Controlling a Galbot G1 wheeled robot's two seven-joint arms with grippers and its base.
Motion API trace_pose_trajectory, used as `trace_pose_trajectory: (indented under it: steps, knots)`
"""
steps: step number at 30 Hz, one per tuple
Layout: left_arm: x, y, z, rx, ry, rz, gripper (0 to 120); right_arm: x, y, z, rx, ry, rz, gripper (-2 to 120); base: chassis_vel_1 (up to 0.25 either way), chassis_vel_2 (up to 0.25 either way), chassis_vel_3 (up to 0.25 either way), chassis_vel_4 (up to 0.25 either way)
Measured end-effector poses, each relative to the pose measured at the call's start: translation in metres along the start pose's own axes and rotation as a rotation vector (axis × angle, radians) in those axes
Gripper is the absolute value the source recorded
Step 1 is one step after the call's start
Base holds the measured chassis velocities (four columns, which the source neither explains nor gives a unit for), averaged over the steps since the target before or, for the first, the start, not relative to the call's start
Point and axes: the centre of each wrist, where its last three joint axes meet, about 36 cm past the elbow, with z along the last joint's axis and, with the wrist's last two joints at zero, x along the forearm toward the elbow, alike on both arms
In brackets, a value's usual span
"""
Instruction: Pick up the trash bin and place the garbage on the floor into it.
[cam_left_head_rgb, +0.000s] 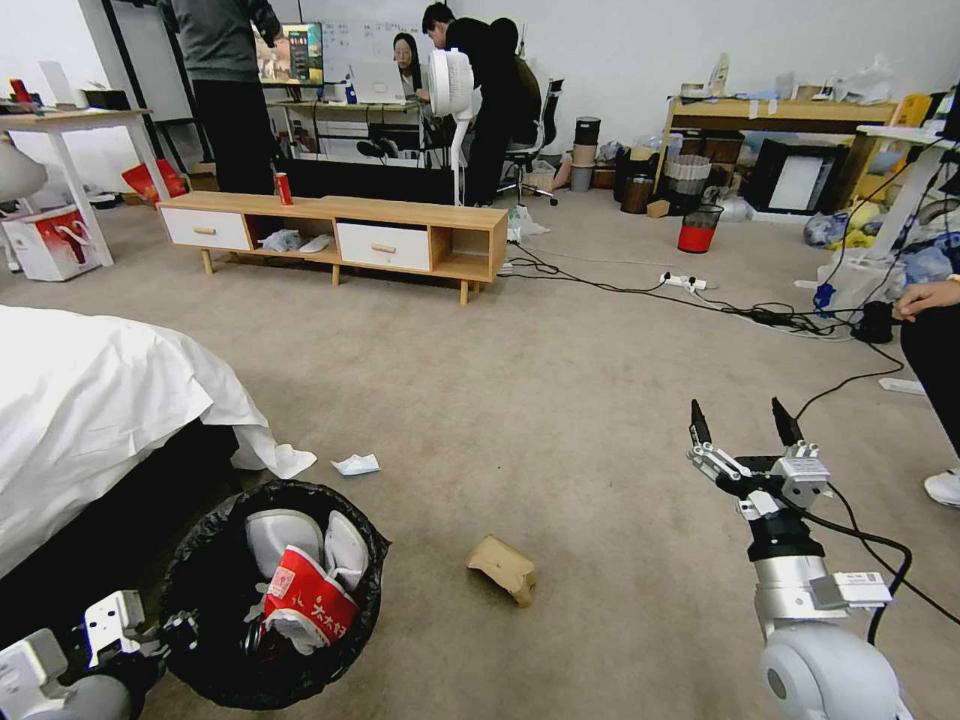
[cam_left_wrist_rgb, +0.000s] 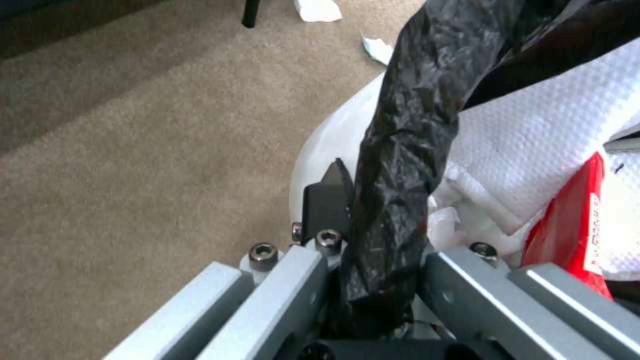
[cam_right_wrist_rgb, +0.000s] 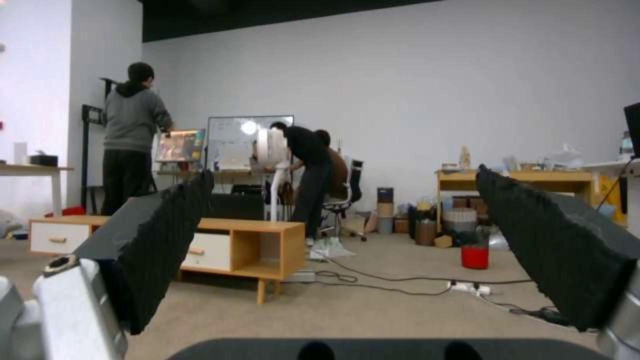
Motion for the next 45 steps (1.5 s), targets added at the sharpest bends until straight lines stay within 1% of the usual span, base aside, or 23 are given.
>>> trace_pose_trajectory:
  steps: [22,29,33,36,37,38,39,40,41,43,44,45]
  knots:
    - [-0.001,0.001,0.001,0.005,0.002,-0.002,0,0.001,-0.001,0.005,0.003,0.008,0.006,100,-0.090,0.093,0.100,-0.088]
    - [-0.002,0.002,0.002,0.007,0.004,-0.004,0,-0.001,-0.001,0.007,0.006,0.010,-0.008,100,-0.005,0.006,0.006,-0.010]
    - [-0.003,0.002,0.001,0.004,0.003,-0.003,0,-0.003,-0.001,0.007,0.028,0.047,-0.052,100,0.000,0.000,0.000,0.000]
    - [-0.004,0.002,-0.001,0.000,0.002,-0.003,0,-0.007,0.003,0.007,0.031,0.116,-0.077,100,0.000,0.000,0.000,0.000]
    - [-0.004,0.002,-0.001,-0.002,0.001,-0.002,0,-0.012,0.008,0.007,0.017,0.158,-0.089,100,0.000,0.000,0.000,0.000]
    - [-0.004,0.002,-0.001,-0.002,0.001,-0.002,0,-0.012,0.008,0.007,0.017,0.158,-0.089,100,0.000,0.000,0.000,0.000]
    - [-0.004,0.002,-0.002,-0.001,0.001,-0.001,0,-0.015,0.013,0.007,-0.001,0.201,-0.100,100,0.000,0.000,0.000,0.000]
    - [-0.004,0.002,-0.002,0.000,0.000,-0.001,0,-0.020,0.023,0.006,-0.025,0.281,-0.110,100,0.000,0.000,0.000,0.000]
    - [-0.004,0.002,-0.002,0.000,0.000,-0.001,0,-0.020,0.023,0.006,-0.025,0.281,-0.110,100,0.000,0.000,0.000,0.000]
    - [-0.003,0.002,-0.001,-0.001,0.002,-0.001,0,-0.033,0.037,0.004,-0.057,0.462,-0.142,100,0.000,0.000,0.000,0.000]
    - [-0.003,0.002,-0.001,-0.001,0.002,-0.001,0,-0.033,0.037,0.004,-0.057,0.462,-0.142,100,0.000,0.000,0.000,0.000]
    - [-0.004,0.001,-0.002,-0.003,0.002,0.005,0,-0.035,0.040,0.003,-0.065,0.540,-0.148,100,0.000,0.000,0.000,0.000]
